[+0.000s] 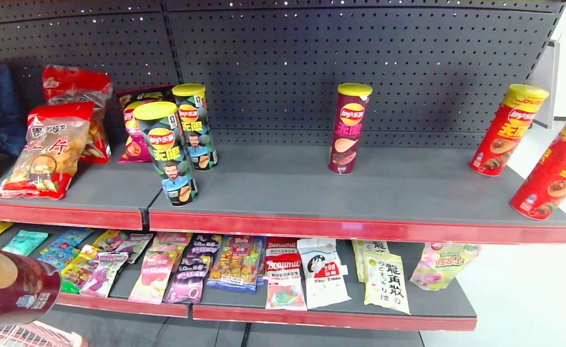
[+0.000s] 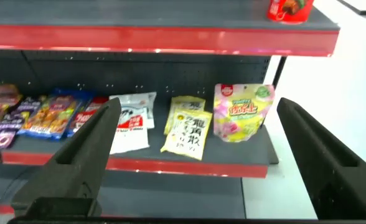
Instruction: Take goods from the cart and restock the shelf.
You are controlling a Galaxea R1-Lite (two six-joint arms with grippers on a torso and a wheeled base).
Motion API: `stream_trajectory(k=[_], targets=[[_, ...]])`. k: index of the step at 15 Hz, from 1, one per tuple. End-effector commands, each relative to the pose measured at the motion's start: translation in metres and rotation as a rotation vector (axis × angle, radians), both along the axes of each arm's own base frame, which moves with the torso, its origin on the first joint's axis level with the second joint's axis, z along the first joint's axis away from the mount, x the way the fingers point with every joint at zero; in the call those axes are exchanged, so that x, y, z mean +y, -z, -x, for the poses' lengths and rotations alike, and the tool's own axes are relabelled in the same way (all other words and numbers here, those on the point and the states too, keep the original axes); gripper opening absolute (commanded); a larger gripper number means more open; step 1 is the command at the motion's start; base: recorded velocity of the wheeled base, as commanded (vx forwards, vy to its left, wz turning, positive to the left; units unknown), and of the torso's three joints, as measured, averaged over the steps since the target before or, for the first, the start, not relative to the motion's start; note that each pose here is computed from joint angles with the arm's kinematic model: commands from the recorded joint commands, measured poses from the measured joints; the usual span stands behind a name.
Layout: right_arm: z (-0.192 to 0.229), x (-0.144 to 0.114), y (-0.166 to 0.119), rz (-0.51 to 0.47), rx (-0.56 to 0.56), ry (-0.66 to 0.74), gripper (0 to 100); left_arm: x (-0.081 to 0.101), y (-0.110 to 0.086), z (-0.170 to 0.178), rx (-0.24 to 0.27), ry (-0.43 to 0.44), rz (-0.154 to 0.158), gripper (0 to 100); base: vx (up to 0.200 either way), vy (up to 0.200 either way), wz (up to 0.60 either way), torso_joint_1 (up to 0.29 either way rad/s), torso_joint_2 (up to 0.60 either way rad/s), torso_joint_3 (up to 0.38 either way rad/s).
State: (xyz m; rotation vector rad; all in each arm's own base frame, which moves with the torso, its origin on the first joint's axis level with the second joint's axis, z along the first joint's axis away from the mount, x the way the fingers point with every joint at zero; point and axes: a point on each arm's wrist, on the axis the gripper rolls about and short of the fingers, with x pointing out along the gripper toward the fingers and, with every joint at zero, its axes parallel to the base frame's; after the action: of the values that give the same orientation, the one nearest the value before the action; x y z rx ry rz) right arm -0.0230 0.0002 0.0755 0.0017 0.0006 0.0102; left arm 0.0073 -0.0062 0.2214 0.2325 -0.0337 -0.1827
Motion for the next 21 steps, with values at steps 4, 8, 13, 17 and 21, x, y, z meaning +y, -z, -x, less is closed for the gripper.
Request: stream_trajectory(k=[4, 8, 13, 17, 21], targets=[[0.0, 0.0, 0.0, 0.0, 0.001, -0.001, 100, 0.0, -0.001, 0.002, -0.015, 0.001, -0.002, 0, 0.2, 0.0, 0.0, -0.002, 0.0, 0.001], [0.0, 0.0, 0.0, 0.003, 0.001, -0.001, 100, -0.003, 0.001, 0.016, -0.059, 0.042, -0.01, 0, 0.0, 0.0, 0.0, 0.0, 0.0, 0.0], [0.001, 0.002, -0.051, 0.008, -0.036, -0.122, 100, -0.006, 0.011, 0.035, -0.075, 0.057, -0.012, 0, 0.0, 0.0, 0.0, 0.0, 0.0, 0.0], [-0.051, 0.01, -0.142, 0.186, 0.043, -0.403, 100, -0.003, 0.015, 0.032, -0.058, -0.085, -0.005, 0, 0.0, 0.0, 0.0, 0.0, 0.0, 0.0], [-0.14, 0.046, -0.15, 0.246, 0.145, -0.634, 100, -0.002, 0.022, 0.03, -0.037, -0.099, 0.005, 0, 0.0, 0.0, 0.0, 0.0, 0.0, 0.0]])
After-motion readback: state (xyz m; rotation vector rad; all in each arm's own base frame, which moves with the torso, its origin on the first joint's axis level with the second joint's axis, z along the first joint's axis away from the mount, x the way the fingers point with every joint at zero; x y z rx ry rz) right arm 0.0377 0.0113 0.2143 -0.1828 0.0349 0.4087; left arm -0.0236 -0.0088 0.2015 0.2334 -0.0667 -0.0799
